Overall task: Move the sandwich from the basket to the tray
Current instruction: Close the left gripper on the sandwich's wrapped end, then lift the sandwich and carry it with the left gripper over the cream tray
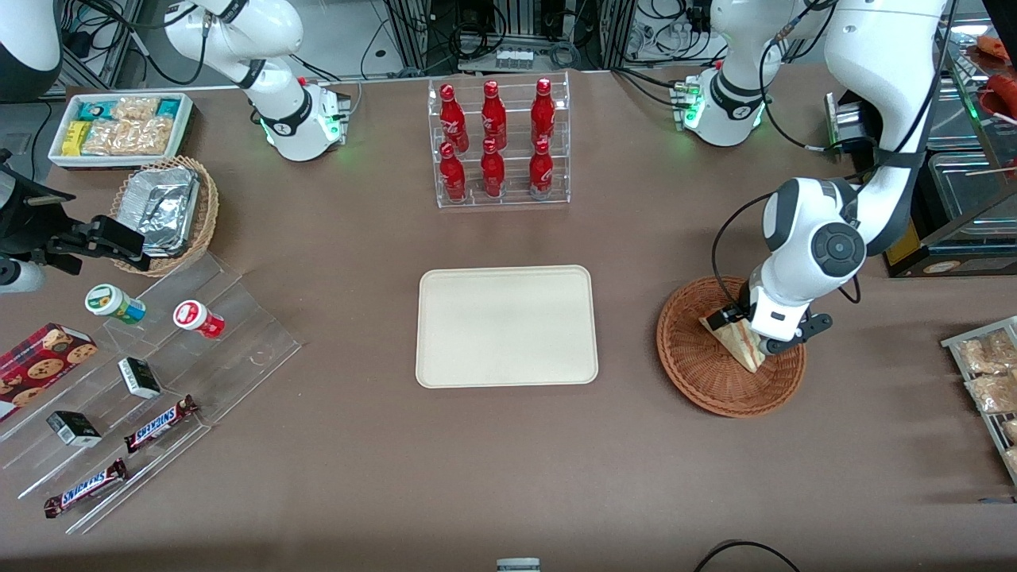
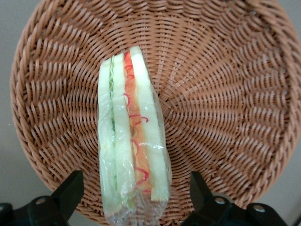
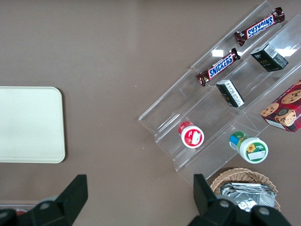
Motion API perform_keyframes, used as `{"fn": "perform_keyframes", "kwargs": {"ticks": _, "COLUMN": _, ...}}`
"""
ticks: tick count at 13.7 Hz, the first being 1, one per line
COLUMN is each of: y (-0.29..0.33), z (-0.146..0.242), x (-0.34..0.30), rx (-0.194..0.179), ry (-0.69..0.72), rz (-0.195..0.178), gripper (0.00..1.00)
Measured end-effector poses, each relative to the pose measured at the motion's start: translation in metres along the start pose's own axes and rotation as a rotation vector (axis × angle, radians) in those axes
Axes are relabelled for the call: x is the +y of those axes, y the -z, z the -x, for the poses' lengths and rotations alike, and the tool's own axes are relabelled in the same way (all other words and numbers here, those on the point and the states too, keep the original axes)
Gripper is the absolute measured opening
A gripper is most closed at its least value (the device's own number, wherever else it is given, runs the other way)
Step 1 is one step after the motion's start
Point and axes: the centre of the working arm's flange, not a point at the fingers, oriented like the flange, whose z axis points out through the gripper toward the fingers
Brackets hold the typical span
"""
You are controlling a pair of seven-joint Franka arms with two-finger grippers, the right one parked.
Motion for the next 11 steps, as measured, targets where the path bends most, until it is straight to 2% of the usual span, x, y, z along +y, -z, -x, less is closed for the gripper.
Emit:
{"fn": "perform_keyframes", "kwargs": {"ticks": 1, "y": -0.0033, "z": 0.0, "x": -0.0003, "rx": -0.005, "ry": 0.001, "rz": -0.002, "gripper": 0.95}}
{"fn": "perform_keyframes", "kwargs": {"ticks": 2, "y": -0.0061, "z": -0.0001, "x": -0.0009, "rx": -0.009, "ry": 0.002, "rz": -0.005, "gripper": 0.85}}
{"fn": "perform_keyframes", "kwargs": {"ticks": 5, "y": -0.0083, "z": -0.0009, "x": -0.0027, "rx": -0.012, "ry": 0.006, "rz": -0.007, "gripper": 0.48}}
{"fn": "perform_keyframes", "kwargs": {"ticks": 7, "y": -0.0081, "z": -0.0014, "x": -0.003, "rx": -0.01, "ry": 0.006, "rz": -0.006, "gripper": 0.3}}
{"fn": "perform_keyframes", "kwargs": {"ticks": 9, "y": -0.0079, "z": -0.0016, "x": -0.0029, "rx": -0.006, "ry": 0.001, "rz": -0.009, "gripper": 0.19}}
{"fn": "perform_keyframes", "kwargs": {"ticks": 11, "y": -0.0067, "z": -0.0018, "x": -0.003, "rx": 0.003, "ry": -0.012, "rz": -0.018, "gripper": 0.19}}
